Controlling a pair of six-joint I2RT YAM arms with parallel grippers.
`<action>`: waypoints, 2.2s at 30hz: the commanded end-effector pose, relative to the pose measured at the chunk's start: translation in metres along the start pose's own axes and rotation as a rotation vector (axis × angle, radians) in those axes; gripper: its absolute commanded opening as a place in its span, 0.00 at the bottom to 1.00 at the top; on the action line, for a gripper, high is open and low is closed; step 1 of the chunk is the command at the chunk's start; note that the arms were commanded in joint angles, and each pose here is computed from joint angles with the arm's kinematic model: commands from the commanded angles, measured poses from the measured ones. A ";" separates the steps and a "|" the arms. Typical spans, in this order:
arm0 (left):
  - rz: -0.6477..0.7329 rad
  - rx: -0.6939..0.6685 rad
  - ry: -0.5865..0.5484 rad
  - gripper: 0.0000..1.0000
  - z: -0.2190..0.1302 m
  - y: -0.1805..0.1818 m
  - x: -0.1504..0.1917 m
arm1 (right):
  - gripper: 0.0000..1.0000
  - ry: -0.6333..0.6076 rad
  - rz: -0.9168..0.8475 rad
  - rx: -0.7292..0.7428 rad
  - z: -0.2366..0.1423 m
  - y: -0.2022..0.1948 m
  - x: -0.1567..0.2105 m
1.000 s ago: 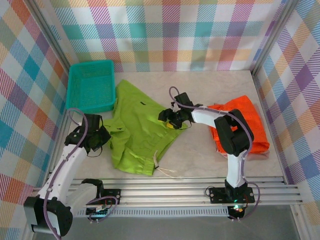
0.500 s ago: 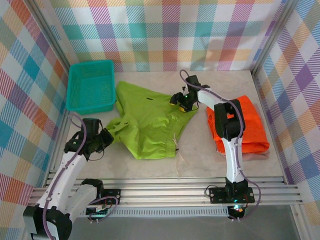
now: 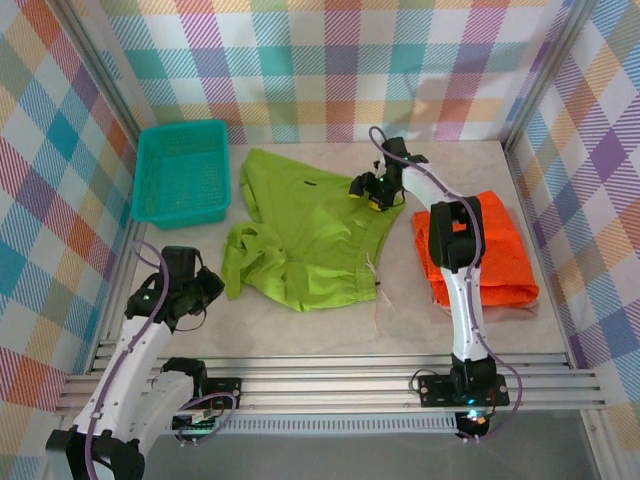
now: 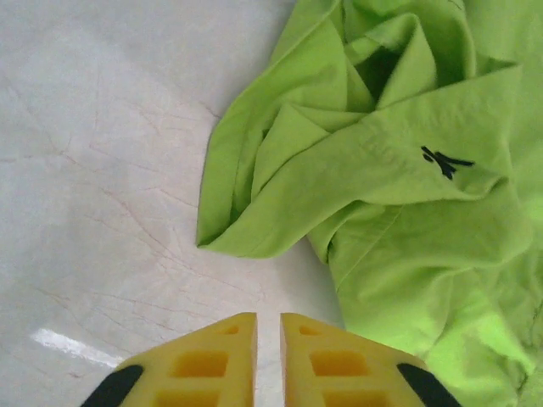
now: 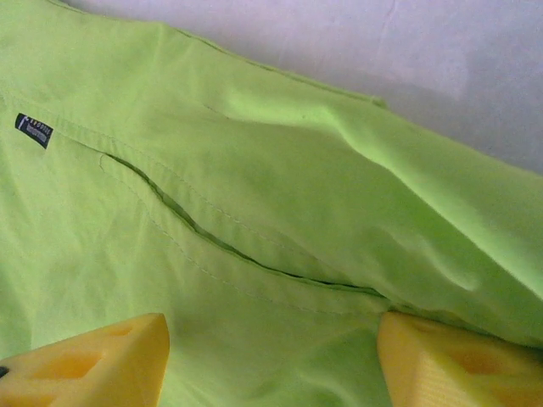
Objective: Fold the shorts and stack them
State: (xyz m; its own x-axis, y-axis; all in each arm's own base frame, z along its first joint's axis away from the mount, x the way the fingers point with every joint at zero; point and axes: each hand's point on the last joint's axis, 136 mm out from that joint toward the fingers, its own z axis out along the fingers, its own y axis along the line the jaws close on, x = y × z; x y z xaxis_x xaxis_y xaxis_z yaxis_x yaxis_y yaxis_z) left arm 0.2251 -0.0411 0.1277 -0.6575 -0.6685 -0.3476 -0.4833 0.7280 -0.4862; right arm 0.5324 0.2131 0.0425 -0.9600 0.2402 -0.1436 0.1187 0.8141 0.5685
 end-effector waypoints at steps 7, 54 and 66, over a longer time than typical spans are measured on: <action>0.089 0.258 0.105 0.45 0.010 -0.067 0.008 | 0.68 -0.072 -0.120 -0.175 -0.064 0.054 0.021; 0.058 -0.056 0.157 0.58 0.112 -0.004 0.028 | 0.34 0.040 -0.010 0.020 -0.058 -0.022 0.289; 0.079 -0.074 0.130 0.22 0.111 -0.009 0.017 | 0.08 0.006 -0.038 0.061 -0.061 -0.025 0.281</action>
State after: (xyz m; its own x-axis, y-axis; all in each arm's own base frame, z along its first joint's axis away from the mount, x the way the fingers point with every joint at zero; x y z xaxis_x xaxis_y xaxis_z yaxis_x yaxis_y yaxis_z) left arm 0.2768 -0.0758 0.0311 -0.7637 -0.5952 -0.2499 -0.4741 0.7799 -0.4085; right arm 0.2405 0.2287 0.0336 -0.9674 0.2194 -0.1267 0.1214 0.8404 0.5282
